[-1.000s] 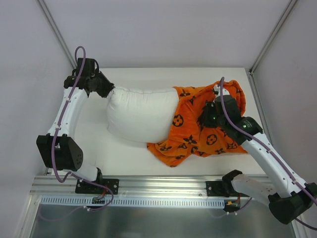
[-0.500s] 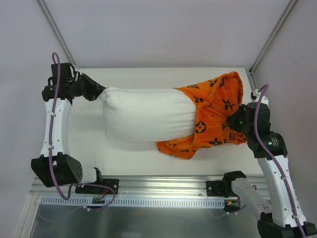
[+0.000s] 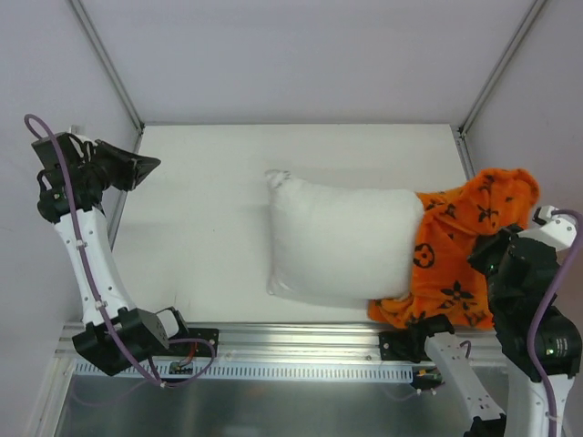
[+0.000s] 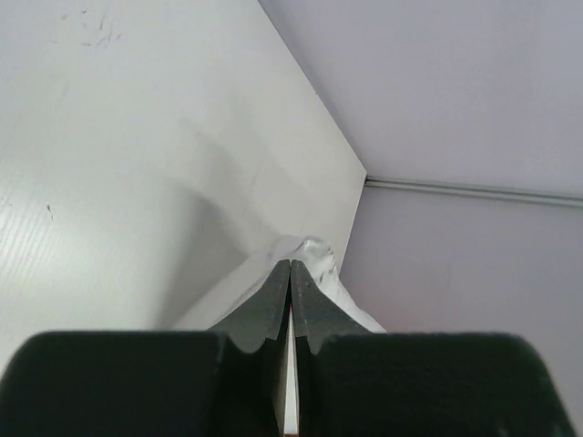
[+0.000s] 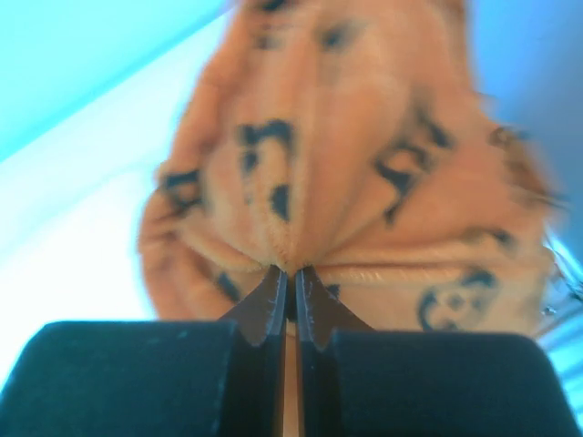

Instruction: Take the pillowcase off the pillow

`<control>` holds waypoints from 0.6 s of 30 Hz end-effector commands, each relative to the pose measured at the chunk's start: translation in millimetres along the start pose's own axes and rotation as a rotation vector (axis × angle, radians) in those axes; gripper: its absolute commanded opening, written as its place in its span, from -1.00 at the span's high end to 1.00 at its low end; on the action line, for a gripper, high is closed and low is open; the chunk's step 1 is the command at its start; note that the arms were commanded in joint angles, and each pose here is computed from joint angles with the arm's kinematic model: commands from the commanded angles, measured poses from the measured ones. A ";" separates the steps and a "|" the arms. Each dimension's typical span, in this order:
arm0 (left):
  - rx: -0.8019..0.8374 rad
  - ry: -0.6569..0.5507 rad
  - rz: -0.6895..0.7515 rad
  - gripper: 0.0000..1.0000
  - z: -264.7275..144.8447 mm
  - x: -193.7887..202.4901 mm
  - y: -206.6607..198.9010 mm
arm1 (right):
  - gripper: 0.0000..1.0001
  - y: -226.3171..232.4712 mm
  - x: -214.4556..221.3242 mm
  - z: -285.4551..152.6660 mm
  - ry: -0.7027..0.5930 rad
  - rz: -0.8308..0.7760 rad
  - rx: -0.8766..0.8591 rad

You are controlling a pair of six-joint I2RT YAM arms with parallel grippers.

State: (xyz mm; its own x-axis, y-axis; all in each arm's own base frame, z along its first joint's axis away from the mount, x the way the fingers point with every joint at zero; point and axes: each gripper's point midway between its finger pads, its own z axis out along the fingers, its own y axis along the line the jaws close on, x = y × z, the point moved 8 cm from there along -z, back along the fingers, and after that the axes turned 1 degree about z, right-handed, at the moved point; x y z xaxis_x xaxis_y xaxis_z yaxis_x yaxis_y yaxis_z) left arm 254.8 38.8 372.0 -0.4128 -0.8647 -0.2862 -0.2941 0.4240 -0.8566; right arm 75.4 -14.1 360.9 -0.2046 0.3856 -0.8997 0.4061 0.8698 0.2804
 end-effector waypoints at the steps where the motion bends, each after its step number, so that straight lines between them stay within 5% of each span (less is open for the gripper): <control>1: 0.026 -0.052 0.099 1.00 -8.7 11.2 -5.2 | 0.99 -10.9 -6.8 -0.4 -0.061 -0.019 0.098; 8: -0.032 0.052 0.174 1.00 24.8 28.2 5.4 | 0.99 23.5 21.7 53.4 0.097 -0.008 0.002; 13: -0.024 0.248 0.371 0.87 47.5 86.7 -4.4 | 0.99 36.5 32.9 92.2 0.196 -0.066 0.069; 14: -0.028 0.282 0.423 0.72 51.5 98.4 -2.2 | 0.99 38.4 33.4 96.1 0.201 -0.069 0.071; 15: -0.028 0.354 0.492 0.18 55.8 124.4 -5.0 | 0.99 42.2 33.8 100.9 0.218 -0.076 0.064; 18: -0.015 0.506 0.643 -0.72 61.5 176.9 -4.3 | 0.99 48.7 31.7 107.3 0.230 -0.078 0.049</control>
State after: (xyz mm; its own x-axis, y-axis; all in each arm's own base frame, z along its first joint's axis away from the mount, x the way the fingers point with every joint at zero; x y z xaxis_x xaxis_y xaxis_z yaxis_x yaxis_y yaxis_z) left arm 252.3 -100.8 314.6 -0.8007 -0.4164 -0.4307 -0.0104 0.7285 -0.6849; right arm 173.2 -2.1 293.7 -0.4908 0.3520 -0.7970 0.4828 0.8714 0.0875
